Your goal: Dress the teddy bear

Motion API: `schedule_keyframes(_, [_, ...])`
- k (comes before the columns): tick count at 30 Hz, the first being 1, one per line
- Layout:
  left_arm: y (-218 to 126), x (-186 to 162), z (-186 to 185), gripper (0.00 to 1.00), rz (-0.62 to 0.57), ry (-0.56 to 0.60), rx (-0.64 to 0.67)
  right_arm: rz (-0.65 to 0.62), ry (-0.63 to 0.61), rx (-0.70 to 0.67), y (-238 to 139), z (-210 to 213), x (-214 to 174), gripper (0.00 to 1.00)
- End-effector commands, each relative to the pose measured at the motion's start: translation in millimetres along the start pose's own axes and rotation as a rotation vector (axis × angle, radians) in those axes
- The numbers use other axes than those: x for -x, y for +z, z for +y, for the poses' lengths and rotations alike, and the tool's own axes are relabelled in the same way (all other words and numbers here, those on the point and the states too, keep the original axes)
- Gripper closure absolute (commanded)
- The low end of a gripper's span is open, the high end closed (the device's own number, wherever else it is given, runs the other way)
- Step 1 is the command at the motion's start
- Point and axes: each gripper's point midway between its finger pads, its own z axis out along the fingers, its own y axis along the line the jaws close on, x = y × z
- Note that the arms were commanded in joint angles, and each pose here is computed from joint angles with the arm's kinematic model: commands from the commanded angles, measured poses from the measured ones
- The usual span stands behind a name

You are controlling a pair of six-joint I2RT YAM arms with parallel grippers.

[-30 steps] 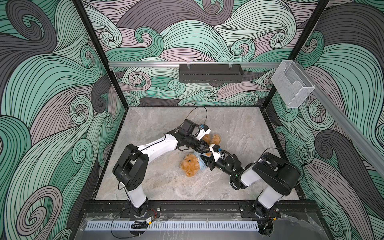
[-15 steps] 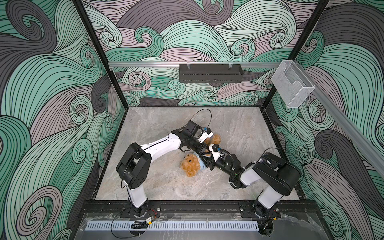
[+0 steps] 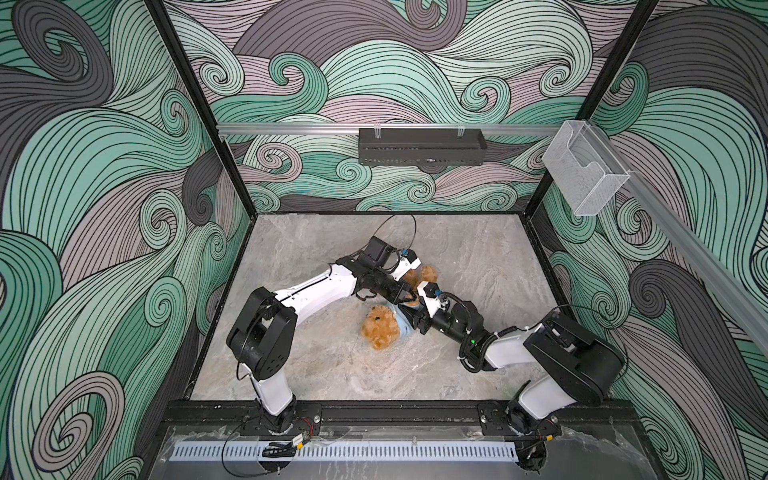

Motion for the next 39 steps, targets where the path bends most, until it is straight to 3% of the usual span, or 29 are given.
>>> schedule_keyframes(1, [-18.7, 12.6, -16.1, 1.0, -0.045, -0.004, -0.053, 0.056, 0.004, -0.007, 4.1, -4.6, -16.2, 0.49])
schedule_keyframes(5, [-42.6, 31.6, -20.3, 1.0, -0.165, -0.06, -0.091, 0.148, 0.031, -0.073, -3.8, -15.7, -59.2, 0.58])
schedule_keyframes(8, [-64.2, 45.2, -18.9, 1.0, -0.27, -0.07, -0.056, 0.215, 0.06, -0.092, -10.0, -17.4, -87.3, 0.59])
schedule_keyframes(12, [-74.5, 41.3, -2.9, 1.0, -0.264, -0.075, 0.06, 0.266, 0.075, -0.111, -12.8, -15.3, -106.6, 0.57])
schedule_keyframes(16, [-78.8, 38.4, 10.2, 1.0, -0.278, -0.096, 0.088, 0.286, 0.079, -0.107, -13.1, -12.4, -109.3, 0.55])
schedule_keyframes(20, [-71.1, 34.2, 9.8, 1.0, -0.254, -0.061, 0.058, 0.218, 0.052, -0.111, -12.2, -13.3, -83.0, 0.36])
schedule_keyframes(23, [-62.4, 26.4, 16.5, 1.0, -0.216, -0.046, 0.062, 0.199, 0.035, -0.1, -9.9, -12.1, -52.9, 0.28])
schedule_keyframes(30, [-67.6, 31.0, 30.0, 1.0, -0.125, 0.146, 0.16, 0.158, 0.031, -0.128, -32.0, -30.0, 12.9, 0.22])
schedule_keyframes(36, [-47.0, 31.5, -0.7, 1.0, -0.161, 0.231, 0.048, 0.137, 0.145, -0.313, -63.6, -85.1, 46.6, 0.21])
schedule_keyframes(37, [-39.3, 23.7, -4.1, 0.96, -0.146, 0.235, 0.042, 0.135, 0.166, -0.339, -67.3, -91.8, 49.0, 0.21])
schedule_keyframes(39, [-21.1, 7.6, -8.3, 0.78, -0.125, 0.218, 0.039, 0.152, 0.211, -0.38, -72.2, -102.7, 47.8, 0.22])
